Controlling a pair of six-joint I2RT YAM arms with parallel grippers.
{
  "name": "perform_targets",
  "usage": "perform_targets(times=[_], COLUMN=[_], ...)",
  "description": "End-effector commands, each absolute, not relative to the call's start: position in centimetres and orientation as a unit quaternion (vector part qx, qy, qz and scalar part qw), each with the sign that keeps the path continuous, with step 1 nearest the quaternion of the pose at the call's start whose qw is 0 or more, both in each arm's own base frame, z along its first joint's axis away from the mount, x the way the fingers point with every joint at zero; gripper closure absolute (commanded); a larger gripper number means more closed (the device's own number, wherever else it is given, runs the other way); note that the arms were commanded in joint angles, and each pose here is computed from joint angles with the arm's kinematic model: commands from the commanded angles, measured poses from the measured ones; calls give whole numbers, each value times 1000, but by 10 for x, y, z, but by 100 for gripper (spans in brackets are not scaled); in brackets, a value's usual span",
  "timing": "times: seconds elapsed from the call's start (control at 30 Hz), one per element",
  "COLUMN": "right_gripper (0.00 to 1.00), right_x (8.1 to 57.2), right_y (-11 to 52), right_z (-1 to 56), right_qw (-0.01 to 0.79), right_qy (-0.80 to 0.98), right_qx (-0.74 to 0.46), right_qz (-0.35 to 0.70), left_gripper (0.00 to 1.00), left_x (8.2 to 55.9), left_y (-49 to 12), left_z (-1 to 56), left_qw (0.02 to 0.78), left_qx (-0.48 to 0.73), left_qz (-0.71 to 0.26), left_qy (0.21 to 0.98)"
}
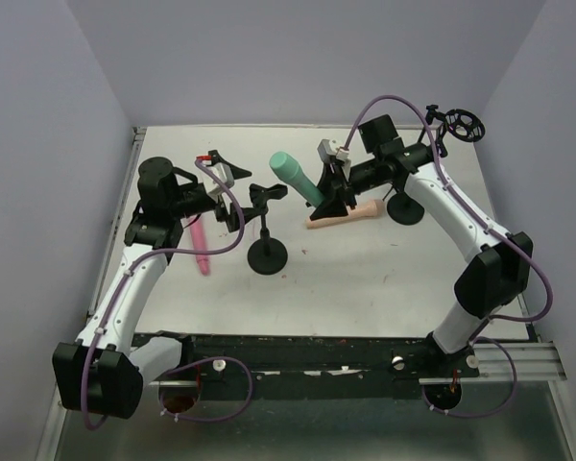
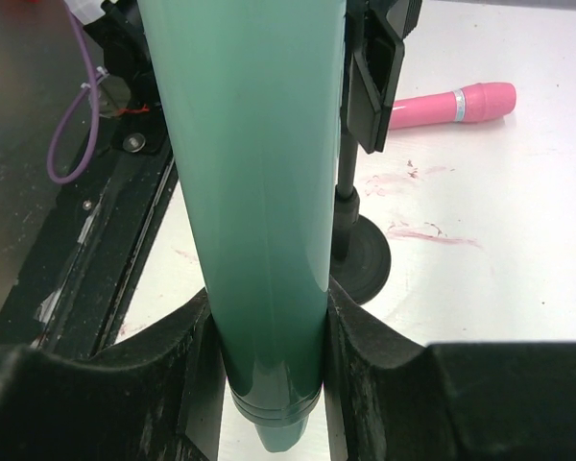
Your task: Attach the microphones to the stand
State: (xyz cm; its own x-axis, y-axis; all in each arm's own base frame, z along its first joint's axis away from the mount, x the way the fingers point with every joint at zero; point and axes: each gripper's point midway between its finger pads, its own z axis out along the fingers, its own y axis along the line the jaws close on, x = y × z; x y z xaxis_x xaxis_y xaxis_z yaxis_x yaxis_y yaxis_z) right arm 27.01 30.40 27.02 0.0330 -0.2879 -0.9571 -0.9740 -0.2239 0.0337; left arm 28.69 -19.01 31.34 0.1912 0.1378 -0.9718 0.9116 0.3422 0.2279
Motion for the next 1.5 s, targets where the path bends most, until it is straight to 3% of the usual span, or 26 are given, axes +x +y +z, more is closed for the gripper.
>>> perform_targets(times=[0.0,0.17,0.4,0.57,0.63,0.83,0.93,1.23,1.33,1.47], right_gripper=[85,85,85,85,85,85,85,85,85,85], right_x=[270,274,275,275,275,277,278,284,284,287], right_y=[308,311,312,312,312,313,314,320,323,325], right_z=[281,279,278,277,276,276,276,272,272,270], right_qw=[368,364,361,360,359,358,357,355,356,356], right_qy=[484,485,487,488,488,489,489,492,490,491], right_qx=[-625,-622,-620,-619,-619,-617,-616,-615,-616,-616], right_qz=[490,495,498,499,499,502,505,504,504,503], left_gripper=[3,9,29,33,32,15,16,32,44,68], left_x=[288,288,286,285,284,278,274,277,276,276], left_y=[-196,-197,-199,-199,-199,-196,-195,-195,-195,-195], left_z=[332,327,321,318,319,318,318,320,319,317], left_qw=[619,611,596,596,596,610,613,611,609,608], left_qx=[494,495,487,484,483,475,476,467,466,457], left_qz=[-332,-344,-365,-365,-366,-357,-354,-358,-361,-365], left_qy=[512,514,523,526,527,524,522,529,531,537])
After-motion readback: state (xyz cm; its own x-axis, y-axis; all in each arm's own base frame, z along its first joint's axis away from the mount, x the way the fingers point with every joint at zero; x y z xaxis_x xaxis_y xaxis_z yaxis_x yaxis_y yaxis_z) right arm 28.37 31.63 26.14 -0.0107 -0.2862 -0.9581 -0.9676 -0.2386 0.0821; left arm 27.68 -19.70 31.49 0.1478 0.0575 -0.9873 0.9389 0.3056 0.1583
